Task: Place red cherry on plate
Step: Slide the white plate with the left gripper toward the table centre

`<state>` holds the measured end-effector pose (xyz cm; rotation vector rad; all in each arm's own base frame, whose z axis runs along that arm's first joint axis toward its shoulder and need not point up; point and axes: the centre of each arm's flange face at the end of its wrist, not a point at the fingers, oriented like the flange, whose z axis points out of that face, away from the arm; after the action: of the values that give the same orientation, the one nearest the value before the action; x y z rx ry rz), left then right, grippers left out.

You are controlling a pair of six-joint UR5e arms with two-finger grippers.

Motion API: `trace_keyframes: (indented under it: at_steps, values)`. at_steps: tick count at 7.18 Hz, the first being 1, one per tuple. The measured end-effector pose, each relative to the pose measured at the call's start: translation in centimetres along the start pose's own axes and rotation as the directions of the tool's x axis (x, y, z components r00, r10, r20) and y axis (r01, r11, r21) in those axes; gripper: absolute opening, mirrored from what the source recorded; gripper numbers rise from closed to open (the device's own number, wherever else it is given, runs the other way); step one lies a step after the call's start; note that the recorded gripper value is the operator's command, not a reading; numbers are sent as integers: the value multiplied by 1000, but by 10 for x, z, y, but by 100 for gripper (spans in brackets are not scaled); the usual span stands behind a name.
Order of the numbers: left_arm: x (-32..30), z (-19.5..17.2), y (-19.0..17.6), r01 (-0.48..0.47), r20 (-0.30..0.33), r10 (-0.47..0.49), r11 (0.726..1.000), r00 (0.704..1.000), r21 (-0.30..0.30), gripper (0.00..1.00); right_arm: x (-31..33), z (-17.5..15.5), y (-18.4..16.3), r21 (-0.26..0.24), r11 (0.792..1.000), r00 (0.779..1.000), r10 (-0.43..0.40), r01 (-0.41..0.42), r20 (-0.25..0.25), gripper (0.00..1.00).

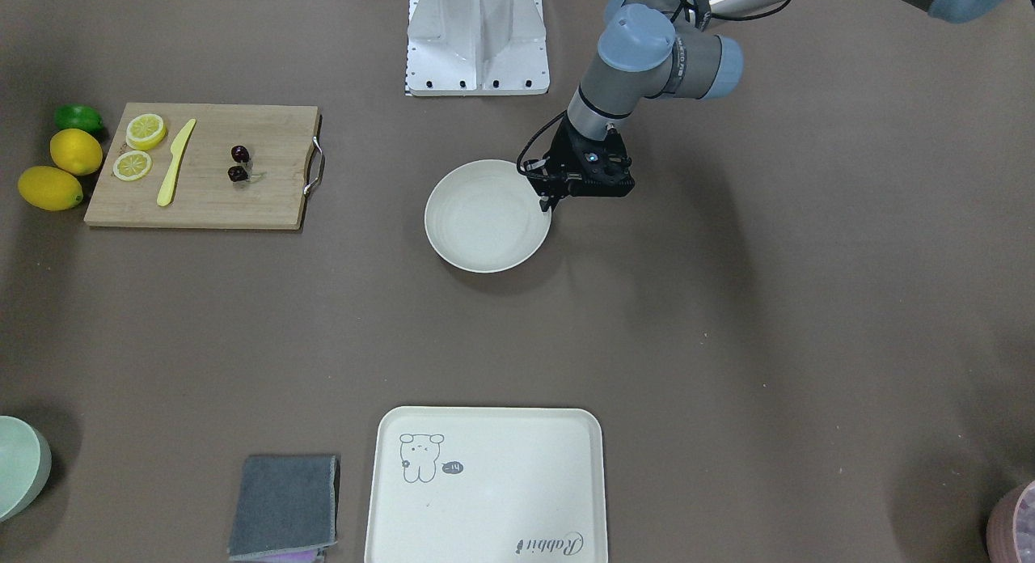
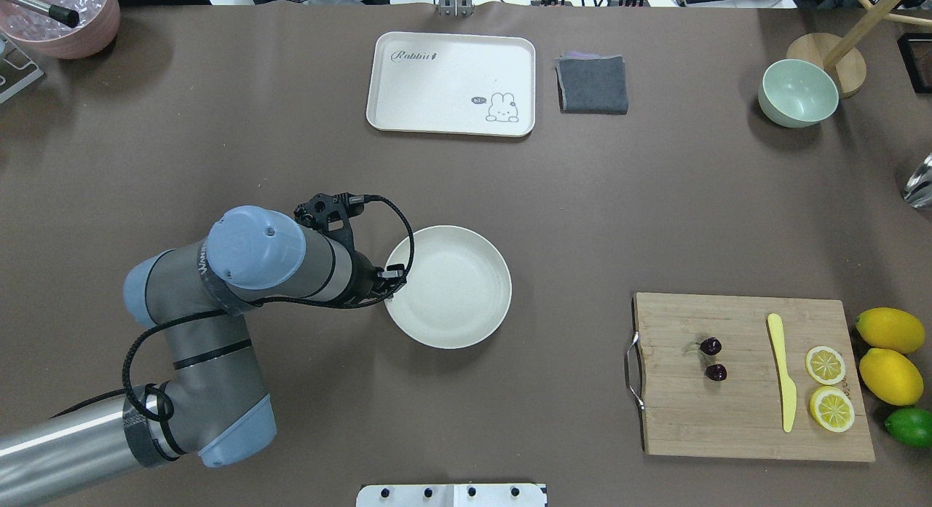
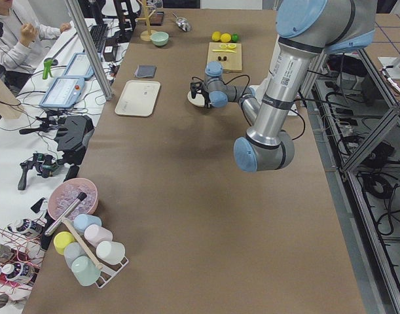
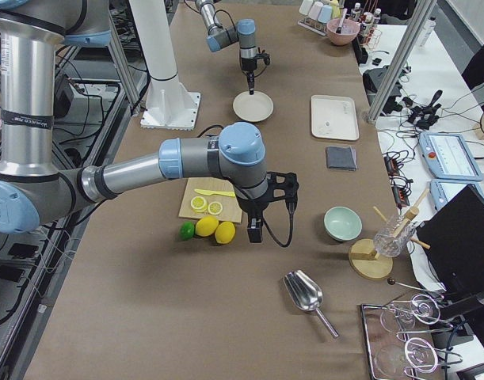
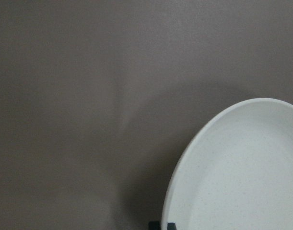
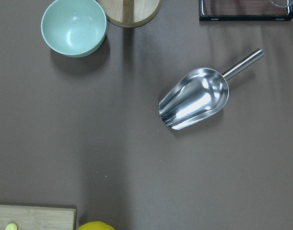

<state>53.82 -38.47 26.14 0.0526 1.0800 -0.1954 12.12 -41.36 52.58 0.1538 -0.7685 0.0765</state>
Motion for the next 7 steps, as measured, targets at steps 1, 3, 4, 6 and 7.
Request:
trace_keyframes:
  at_steps: [1,3,4,6,7]
  values:
    - [9,7,-2,5,1,-5,1000,1000,0,0,0,0,0,-1,1000,1000,0,0,0,100]
    - [15,18,-7,9,6,-9,1000,1000,6,0,-1,1,-1,-2,1000,1000,-1,1,1,100]
    - [13,25,-10,8,0,-8,1000,1000,11,97,-1,1,-1,-3,1000,1000,-2,2,2,100]
    - [5,35,-15,-8,-27,9,1000,1000,18,98,0,3,-1,-6,1000,1000,1,-1,2,100]
    - [4,34,-17,-15,-38,16,1000,999,21,98,1,4,-1,-8,1000,1000,3,-3,4,100]
